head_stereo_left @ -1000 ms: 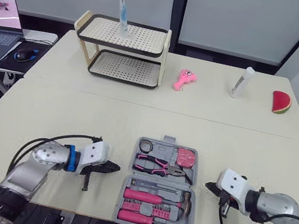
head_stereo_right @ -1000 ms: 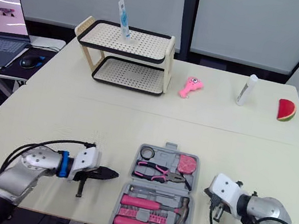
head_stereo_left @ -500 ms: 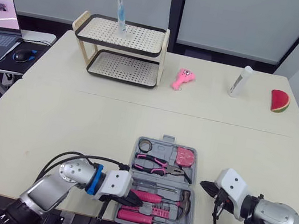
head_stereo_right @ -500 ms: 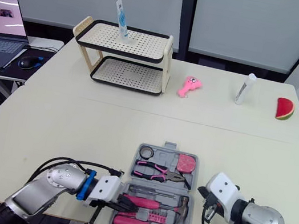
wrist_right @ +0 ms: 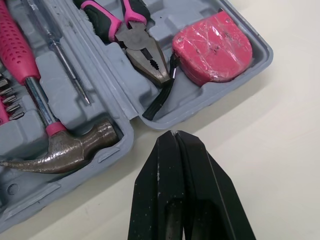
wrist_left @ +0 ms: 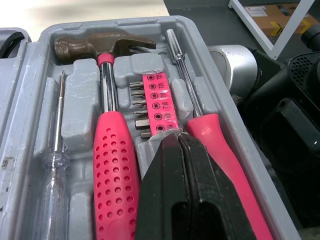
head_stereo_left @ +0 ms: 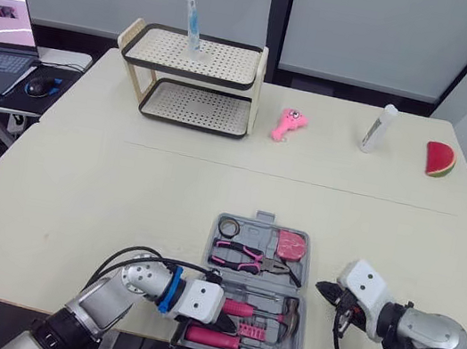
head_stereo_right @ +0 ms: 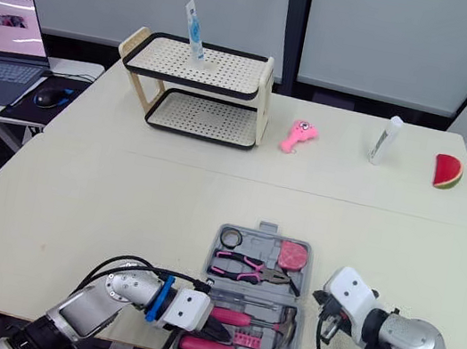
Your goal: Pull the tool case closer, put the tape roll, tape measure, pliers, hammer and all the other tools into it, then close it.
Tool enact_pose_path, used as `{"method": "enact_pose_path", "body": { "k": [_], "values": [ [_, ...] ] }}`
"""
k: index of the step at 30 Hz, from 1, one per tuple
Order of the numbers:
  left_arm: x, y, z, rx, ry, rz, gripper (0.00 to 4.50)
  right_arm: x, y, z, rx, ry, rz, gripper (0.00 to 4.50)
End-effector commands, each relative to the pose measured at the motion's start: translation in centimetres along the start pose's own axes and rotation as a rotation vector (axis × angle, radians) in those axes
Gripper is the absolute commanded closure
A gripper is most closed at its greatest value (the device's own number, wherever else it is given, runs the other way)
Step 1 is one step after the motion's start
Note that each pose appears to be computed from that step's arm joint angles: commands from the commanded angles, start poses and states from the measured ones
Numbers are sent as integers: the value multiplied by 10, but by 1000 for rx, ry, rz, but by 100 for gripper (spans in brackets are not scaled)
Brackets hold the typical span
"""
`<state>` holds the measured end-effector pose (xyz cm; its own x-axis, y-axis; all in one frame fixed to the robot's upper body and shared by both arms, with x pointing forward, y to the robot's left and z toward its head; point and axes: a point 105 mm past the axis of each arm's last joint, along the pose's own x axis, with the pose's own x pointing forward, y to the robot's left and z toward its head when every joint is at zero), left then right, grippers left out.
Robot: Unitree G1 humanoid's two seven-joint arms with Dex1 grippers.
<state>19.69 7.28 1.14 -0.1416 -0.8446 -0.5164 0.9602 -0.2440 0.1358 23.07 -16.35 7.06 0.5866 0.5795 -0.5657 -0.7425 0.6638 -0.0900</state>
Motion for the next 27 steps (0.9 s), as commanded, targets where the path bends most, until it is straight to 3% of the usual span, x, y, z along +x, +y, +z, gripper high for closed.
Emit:
{"method": "enact_pose_path", "body": {
  "k": [1,13,17,27],
  "values": [
    [4,-9,-22,-57,82,-15,450,-1,-13,15,164,-57,-8,377],
    [2,-14,-27,-63,101,-41,450,40,-51,21,510,-17,-85,129],
    [2,-14,-26,-61,101,-46,450,51,-53,18,579,-7,-93,13],
    [3,-14,-24,-61,108,-73,450,76,-29,24,693,-12,58,6]
  ]
}}
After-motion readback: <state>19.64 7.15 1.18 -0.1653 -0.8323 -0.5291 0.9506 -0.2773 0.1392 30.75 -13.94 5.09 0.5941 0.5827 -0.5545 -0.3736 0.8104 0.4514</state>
